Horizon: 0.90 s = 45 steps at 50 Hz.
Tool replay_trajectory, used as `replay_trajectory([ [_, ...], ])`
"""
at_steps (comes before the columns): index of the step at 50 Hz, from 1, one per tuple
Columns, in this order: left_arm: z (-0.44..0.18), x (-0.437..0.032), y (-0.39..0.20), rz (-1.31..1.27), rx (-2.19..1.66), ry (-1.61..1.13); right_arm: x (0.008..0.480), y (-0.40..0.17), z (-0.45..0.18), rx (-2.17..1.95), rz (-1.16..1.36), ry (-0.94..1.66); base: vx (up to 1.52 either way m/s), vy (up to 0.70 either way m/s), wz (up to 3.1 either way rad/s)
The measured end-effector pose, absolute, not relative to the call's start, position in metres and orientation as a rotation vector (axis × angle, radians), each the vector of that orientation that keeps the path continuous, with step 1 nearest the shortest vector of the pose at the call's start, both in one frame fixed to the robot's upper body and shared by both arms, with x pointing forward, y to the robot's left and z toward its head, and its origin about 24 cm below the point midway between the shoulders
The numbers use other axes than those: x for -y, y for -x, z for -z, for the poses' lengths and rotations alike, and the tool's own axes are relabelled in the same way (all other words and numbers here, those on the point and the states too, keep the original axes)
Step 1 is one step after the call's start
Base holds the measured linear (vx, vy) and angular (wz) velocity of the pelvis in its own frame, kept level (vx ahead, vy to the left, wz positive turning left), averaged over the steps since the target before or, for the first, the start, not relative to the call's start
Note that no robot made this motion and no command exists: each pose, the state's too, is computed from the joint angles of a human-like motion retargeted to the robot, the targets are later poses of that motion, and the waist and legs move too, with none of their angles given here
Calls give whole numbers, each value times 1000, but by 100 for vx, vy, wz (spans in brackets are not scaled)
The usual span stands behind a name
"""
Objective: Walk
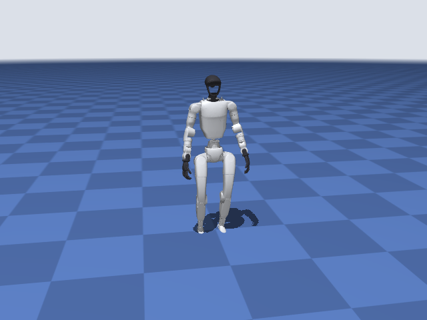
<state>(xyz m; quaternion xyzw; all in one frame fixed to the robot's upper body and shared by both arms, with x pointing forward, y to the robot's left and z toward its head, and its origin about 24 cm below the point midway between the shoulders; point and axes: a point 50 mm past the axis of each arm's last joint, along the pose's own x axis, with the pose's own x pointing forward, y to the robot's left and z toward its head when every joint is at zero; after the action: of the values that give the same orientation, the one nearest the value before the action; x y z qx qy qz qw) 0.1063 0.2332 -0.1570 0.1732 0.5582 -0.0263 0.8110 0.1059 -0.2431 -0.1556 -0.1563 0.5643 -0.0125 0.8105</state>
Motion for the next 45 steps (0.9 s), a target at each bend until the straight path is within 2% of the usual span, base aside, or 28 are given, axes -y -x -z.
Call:
replay_trajectory([
  [45,158,-226,-105,122,-1195,-377,247,-116,152,-1182,11,347,0,0,0],
])
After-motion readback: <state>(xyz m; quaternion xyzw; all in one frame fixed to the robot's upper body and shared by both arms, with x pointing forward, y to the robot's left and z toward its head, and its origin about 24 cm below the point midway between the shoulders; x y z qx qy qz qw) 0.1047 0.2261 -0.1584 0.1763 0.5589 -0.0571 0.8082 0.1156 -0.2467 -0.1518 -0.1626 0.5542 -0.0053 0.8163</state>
